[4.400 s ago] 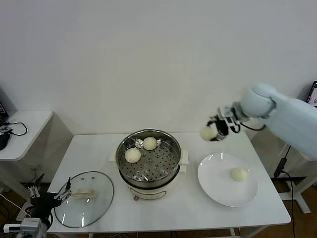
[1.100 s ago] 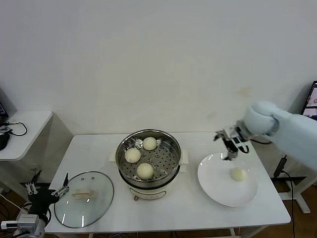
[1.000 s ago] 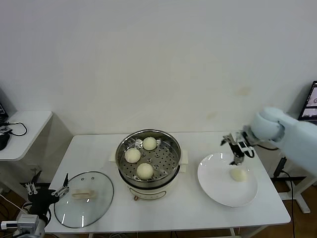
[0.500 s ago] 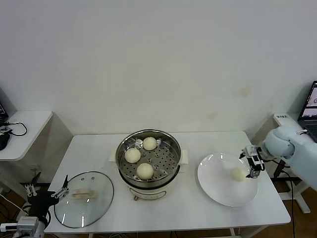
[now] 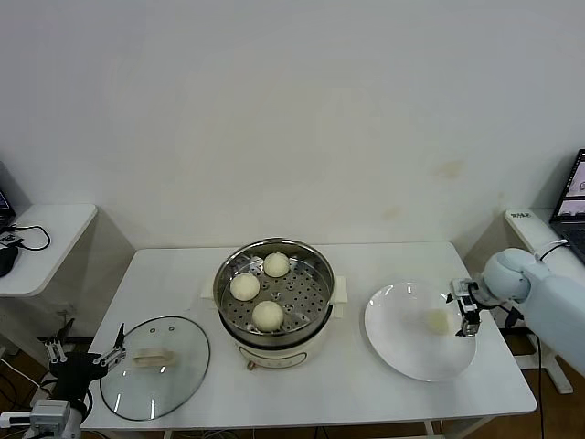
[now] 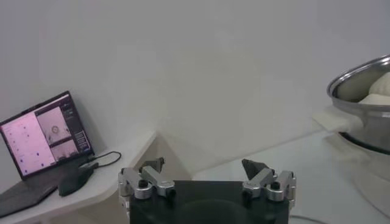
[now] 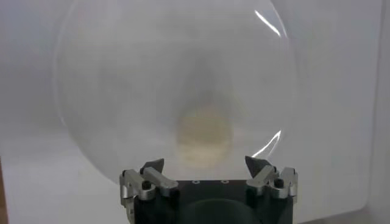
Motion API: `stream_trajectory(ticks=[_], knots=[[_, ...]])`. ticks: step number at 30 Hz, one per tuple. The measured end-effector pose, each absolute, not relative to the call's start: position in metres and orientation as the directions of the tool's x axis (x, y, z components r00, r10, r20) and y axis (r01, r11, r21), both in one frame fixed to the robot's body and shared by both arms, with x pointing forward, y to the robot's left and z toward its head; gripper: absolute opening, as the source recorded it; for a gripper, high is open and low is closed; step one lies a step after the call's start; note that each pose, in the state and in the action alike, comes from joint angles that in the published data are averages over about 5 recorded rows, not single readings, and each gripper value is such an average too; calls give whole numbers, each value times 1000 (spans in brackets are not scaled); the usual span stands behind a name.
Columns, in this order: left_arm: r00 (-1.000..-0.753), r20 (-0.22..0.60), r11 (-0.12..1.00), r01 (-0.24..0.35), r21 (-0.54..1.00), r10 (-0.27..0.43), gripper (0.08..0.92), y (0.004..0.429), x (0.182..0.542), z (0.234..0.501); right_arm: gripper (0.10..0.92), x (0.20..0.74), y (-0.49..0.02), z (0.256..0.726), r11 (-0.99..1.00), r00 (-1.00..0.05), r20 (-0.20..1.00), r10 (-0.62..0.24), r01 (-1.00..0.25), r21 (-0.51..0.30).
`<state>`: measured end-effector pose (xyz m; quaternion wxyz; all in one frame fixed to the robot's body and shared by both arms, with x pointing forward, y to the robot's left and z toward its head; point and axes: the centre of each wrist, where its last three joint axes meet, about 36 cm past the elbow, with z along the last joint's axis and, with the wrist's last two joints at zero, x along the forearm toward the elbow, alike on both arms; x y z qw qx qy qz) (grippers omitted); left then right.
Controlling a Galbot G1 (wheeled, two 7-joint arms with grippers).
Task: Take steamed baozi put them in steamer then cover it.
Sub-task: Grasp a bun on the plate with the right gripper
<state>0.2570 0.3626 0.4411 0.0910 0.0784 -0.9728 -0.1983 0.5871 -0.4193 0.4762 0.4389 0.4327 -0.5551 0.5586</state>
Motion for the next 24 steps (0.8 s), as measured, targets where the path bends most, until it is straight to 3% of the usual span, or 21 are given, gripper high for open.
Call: stream_trajectory(ticks=[14, 24], knots=[[-969, 151, 910, -124, 397, -197, 823, 364, 256, 439, 720, 599, -410, 453, 23, -236, 972, 7, -971, -236], [-968, 149, 909, -127, 397, -200, 823, 364, 255, 439, 642, 602, -409, 460, 29, -232, 973, 9, -972, -232]])
